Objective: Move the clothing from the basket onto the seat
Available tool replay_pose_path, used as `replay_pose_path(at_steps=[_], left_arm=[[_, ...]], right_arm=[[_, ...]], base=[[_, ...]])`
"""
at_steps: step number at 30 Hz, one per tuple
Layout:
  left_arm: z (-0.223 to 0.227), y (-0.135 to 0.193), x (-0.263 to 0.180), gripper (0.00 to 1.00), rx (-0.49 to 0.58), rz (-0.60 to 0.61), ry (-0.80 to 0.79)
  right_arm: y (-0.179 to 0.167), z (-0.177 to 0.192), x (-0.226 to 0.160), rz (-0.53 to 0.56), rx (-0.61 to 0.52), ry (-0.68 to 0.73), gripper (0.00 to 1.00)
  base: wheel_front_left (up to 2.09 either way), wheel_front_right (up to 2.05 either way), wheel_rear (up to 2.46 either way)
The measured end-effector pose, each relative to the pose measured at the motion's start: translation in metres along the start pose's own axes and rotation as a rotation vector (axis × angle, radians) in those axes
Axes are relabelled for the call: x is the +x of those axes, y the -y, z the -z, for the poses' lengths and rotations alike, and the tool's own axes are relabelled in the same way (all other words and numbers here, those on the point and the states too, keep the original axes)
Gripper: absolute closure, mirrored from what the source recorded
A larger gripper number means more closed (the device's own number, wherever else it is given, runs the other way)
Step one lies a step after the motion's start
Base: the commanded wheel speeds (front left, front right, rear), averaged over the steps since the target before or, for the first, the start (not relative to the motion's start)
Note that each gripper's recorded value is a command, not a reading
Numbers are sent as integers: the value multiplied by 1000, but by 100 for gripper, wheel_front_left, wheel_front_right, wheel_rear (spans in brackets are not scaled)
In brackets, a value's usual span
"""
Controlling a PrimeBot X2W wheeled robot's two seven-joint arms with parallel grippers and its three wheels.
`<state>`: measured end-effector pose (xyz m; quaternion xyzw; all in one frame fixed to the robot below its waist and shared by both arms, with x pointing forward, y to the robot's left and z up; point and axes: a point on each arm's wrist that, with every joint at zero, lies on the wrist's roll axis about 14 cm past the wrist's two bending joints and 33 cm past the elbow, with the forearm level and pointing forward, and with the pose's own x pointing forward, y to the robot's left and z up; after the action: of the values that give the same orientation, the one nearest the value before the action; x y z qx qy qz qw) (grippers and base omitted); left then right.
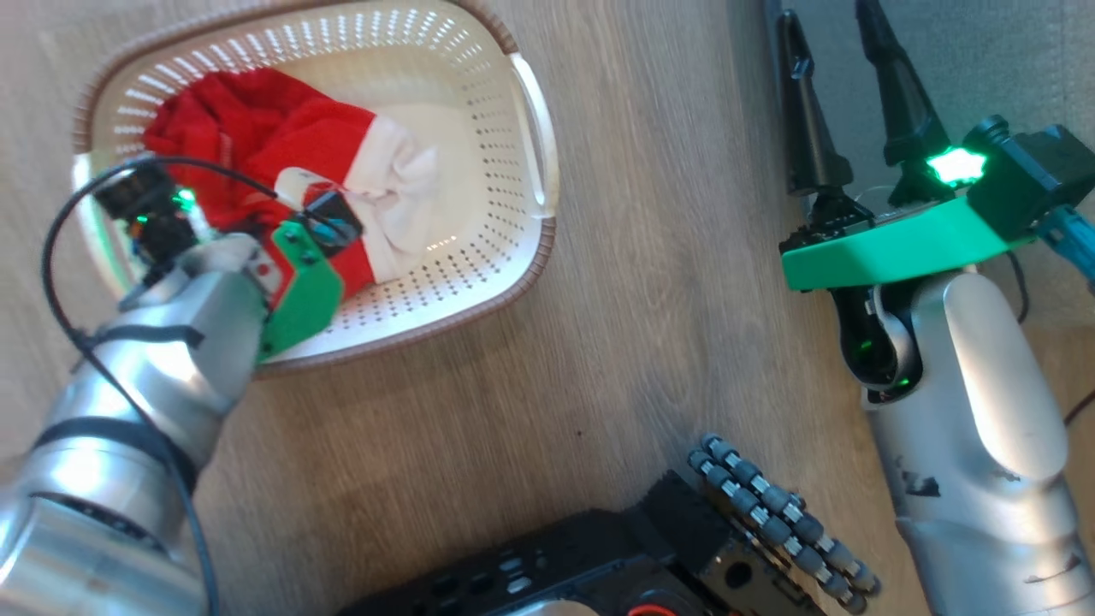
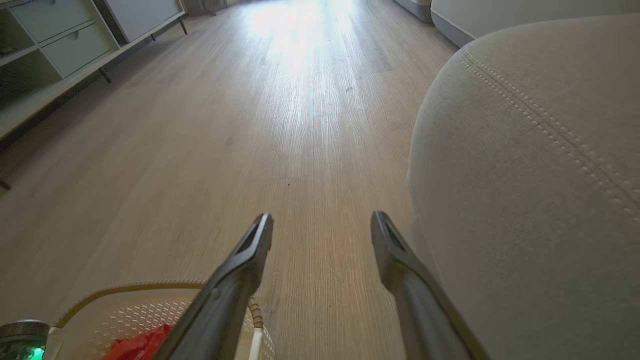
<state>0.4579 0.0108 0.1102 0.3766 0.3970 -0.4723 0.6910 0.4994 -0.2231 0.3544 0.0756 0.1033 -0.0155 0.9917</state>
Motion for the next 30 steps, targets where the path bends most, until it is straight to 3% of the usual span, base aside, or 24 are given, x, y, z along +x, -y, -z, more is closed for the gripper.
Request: replay_pose_path(at_steps=[11, 25, 30], left_arm=[[-62, -8, -69, 100, -217, -80, 294], [-101, -43, -185, 100, -483, -294, 571], [-141, -48, -255, 100, -590, -349, 807]], right_arm=[[-13, -41, -10, -21, -39, 82, 0], [-43, -70, -47, -74, -22, 127, 0], [-56, -80, -72, -110, -14, 141, 0]], base=[[0, 0, 0], [0, 0, 0], [0, 0, 0]])
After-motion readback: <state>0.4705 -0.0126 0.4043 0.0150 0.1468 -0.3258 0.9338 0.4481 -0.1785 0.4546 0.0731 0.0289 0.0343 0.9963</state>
